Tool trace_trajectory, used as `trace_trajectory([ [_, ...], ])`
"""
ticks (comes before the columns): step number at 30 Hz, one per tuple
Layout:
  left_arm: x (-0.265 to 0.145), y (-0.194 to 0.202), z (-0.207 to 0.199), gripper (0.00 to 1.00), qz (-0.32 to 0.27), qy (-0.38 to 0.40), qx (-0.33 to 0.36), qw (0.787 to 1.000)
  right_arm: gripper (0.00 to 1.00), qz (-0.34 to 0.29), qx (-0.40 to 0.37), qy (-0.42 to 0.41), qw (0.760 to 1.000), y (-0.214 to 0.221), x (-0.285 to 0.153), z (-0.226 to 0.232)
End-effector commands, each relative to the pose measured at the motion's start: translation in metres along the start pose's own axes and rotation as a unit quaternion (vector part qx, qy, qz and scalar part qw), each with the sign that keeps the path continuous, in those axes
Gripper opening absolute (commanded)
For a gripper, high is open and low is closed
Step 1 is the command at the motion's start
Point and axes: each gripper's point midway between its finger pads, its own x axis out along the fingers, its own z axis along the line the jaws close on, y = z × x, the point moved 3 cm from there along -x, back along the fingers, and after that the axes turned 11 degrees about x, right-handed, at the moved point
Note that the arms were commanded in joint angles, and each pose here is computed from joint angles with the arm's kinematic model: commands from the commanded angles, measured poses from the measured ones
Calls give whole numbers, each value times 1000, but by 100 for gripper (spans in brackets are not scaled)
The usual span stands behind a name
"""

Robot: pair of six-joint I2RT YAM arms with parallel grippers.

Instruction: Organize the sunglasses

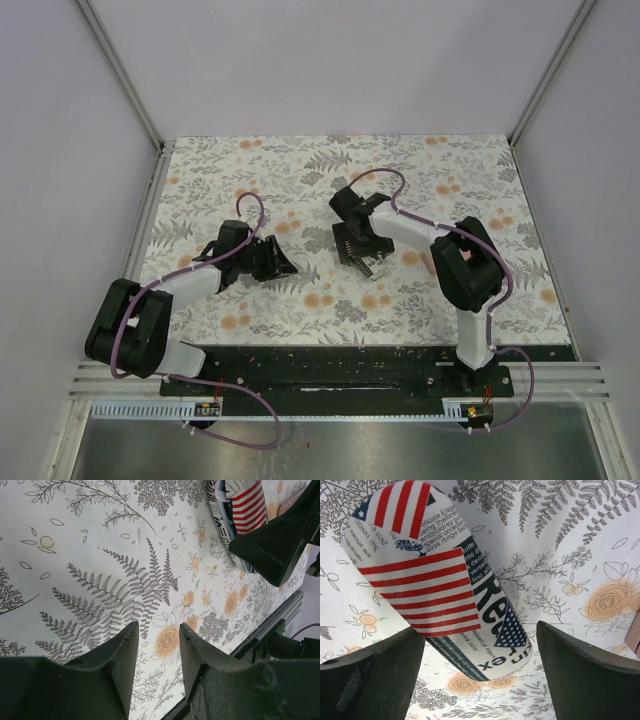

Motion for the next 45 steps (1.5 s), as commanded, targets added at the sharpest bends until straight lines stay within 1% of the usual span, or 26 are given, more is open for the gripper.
trace_trajectory([
  [1,-6,-5,-7,42,-20,21,21,999,99,-51,0,-2,999,-26,-18,2],
  [4,-7,-4,-7,42,-20,20,22,999,99,-51,-19,-24,998,-34,-14,14],
  [8,-8,-2,-6,43,-17,18,24,999,99,-69,-85,-62,992,-42,-11,24],
  [10,-8,-2,-6,43,-18,16,26,999,100,-77,-97,-75,989,-45,-12,28],
  [12,-8,-2,-5,43,-17,16,26,999,99,-70,-105,-98,987,-43,-9,36],
  [18,-6,-5,-7,44,-17,21,26,999,99,-71,-104,-55,991,-53,8,34],
  [23,-6,-4,-6,44,-16,22,25,999,99,-58,-99,-68,991,-53,16,44],
  [29,-5,-3,-6,44,-14,22,26,999,99,-57,-70,-66,994,-59,23,52],
  [37,-2,-3,-5,44,-11,23,25,999,99,-62,-65,-21,996,-58,34,41],
  [38,-2,-4,-5,44,-11,22,25,999,82,-62,-66,-19,996,-58,34,40],
  [39,-2,-3,-5,44,-11,23,26,999,40,-62,-68,-18,996,-58,34,39],
  [40,-2,-3,-5,44,-10,23,25,999,20,-64,-63,-14,996,-59,33,38],
  [41,-2,-3,-5,44,-10,23,25,999,6,-65,-60,-12,996,-58,31,37],
  [42,-2,-2,-5,44,-10,23,24,999,4,-68,-56,-10,996,-59,29,35],
  [43,-1,-3,-4,44,-11,22,24,999,4,-75,-51,-10,996,-60,27,34],
  [44,-1,-3,-4,44,-11,23,24,999,7,-83,-48,-9,995,-61,25,34],
  [45,-1,-2,-5,44,-10,24,24,999,18,-87,-45,-11,995,-61,22,32],
])
